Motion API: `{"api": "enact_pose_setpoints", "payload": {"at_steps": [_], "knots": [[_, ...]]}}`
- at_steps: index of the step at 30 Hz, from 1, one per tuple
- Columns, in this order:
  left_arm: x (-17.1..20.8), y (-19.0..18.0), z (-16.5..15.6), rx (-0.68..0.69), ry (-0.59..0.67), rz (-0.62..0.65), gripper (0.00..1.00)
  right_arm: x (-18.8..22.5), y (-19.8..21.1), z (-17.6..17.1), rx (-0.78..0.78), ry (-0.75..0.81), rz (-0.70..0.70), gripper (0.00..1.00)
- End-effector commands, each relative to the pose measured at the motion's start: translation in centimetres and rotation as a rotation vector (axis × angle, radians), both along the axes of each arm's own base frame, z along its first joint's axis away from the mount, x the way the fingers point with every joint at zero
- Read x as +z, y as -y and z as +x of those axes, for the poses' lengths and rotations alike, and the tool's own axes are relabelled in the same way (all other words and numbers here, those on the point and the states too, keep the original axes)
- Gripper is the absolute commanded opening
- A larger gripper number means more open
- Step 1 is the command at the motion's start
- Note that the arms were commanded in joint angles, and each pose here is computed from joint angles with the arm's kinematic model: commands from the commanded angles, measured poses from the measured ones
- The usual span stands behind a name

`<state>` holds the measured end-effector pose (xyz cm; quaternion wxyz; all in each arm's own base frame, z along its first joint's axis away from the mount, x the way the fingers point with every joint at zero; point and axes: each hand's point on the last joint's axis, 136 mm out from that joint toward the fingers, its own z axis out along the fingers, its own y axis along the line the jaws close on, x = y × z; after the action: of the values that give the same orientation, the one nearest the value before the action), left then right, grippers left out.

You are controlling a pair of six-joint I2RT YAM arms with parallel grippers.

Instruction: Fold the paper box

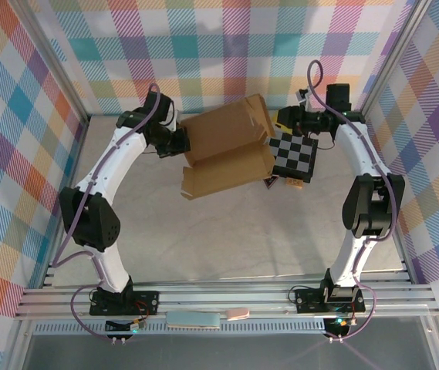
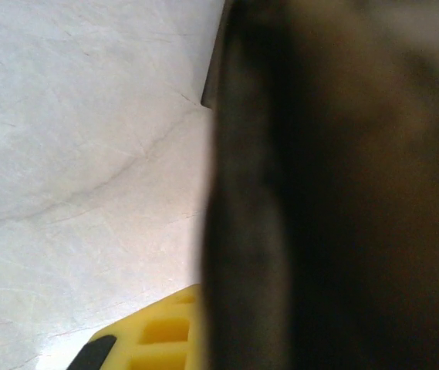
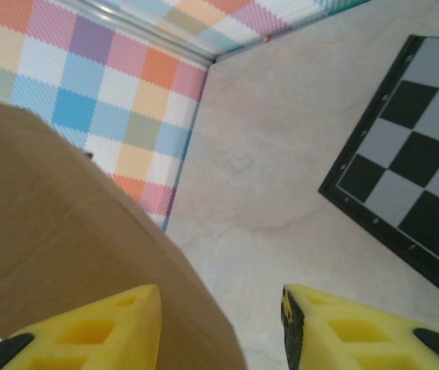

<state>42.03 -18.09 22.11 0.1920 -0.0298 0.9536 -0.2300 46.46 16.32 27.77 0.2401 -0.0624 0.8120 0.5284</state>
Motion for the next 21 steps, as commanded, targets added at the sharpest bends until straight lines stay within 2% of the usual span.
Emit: {"api": "enact_pose_setpoints", "payload": {"at_steps": [1,12,21], "knots": [[0.9,1.2,-0.2,-0.05,0.004,-0.042,0.0,3.9,-1.1,-1.9,0.102,0.136,0.055,0.45],[0.7,1.8,0.1,-0.059,-0.002,-0.049,0.0,3.6,-2.5,-2.2,0.121,0.148,0.014,0.45],[1.0,1.9,0.2,-0.073,0.004,-0.037,0.0,2.8,-3.2,-1.7,0.071,0.215,-0.167,0.47]]}}
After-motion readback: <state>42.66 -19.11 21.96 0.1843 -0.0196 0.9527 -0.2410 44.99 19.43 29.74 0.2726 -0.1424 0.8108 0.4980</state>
